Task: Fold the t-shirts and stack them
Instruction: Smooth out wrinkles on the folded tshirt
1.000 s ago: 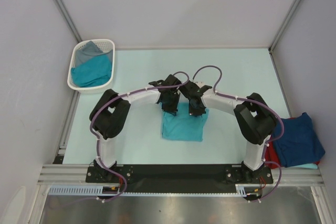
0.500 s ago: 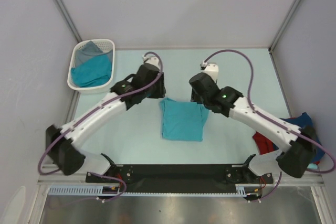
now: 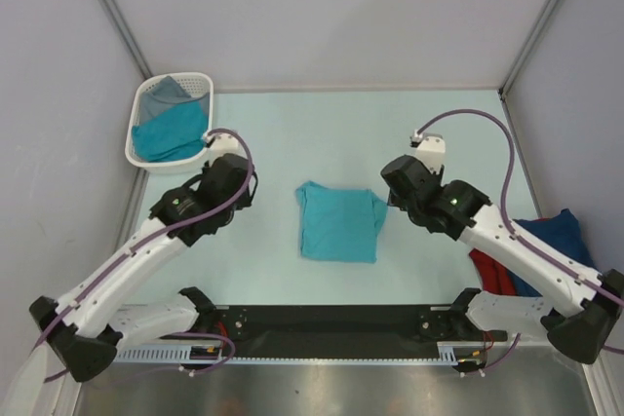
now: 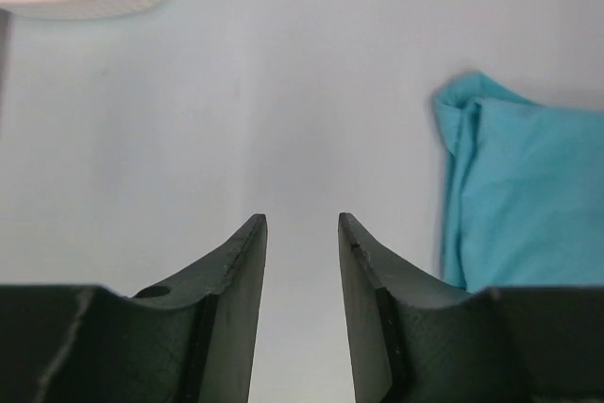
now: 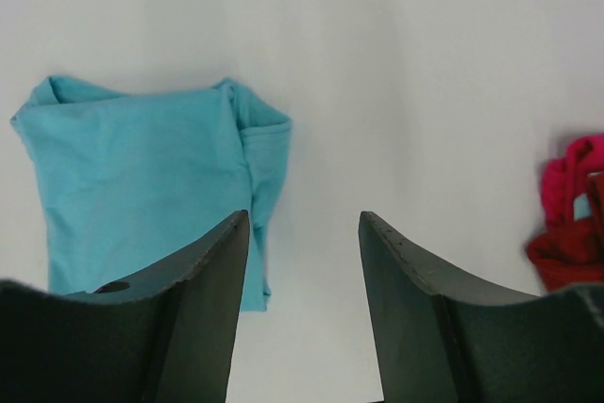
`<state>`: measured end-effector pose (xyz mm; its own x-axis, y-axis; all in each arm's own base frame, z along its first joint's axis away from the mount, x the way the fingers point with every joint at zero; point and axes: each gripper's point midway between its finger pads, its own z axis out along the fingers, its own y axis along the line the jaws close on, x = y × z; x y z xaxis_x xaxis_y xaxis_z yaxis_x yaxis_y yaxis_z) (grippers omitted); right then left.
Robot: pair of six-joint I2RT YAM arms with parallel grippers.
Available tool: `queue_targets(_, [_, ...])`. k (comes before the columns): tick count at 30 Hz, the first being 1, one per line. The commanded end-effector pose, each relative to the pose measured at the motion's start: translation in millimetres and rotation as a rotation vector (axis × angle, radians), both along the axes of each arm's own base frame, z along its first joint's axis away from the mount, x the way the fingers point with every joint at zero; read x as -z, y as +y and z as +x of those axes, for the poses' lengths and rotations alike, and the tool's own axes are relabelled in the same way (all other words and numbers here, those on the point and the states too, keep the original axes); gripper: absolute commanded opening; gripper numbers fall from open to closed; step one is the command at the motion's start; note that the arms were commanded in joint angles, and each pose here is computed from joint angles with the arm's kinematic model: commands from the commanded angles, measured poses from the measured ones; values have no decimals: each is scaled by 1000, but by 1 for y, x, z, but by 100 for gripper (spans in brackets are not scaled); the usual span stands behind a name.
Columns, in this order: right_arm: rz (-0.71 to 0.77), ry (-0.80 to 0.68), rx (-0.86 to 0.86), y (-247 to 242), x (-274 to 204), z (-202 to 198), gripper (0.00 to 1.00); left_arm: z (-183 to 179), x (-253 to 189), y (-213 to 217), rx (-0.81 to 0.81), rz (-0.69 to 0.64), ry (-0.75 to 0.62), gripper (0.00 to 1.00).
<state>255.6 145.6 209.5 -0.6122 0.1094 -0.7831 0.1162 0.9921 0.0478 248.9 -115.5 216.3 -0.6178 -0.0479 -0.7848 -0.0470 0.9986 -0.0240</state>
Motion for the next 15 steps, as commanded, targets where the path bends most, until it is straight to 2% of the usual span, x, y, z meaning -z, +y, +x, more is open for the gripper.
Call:
queue_targets(1, [12,-145,138,-42,-35,-8,56,-2,-59,73,-203,129,-232,42])
queue_targets(4, [3,-195,169,-54,-43,-9,57,0,-72,104,-333,262,-300,47])
queue_targets(6, [-20,-198,163,-56,-41,-7,59,6,-60,108,-323,339,-283,52])
queue_targets(7, [-18,-191,157,-54,-40,-6,59,15,-55,99,-296,310,-280,54])
queue_targets(9, [-19,-154,153,-50,-34,-1,59,19,-42,107,-328,329,-254,57])
queue_targets(11, [-12,-140,162,-49,-30,0,59,31,-30,108,-334,284,-247,61])
queue_targets(12, [2,-133,151,-46,-29,0,59,34,-25,116,-372,254,-235,63])
queue_targets(14, [21,-132,112,-40,-34,0,59,42,-18,100,-292,172,-190,64])
queue_targets(15, [33,-126,104,-38,-34,0,59,45,-25,98,-310,124,-197,66])
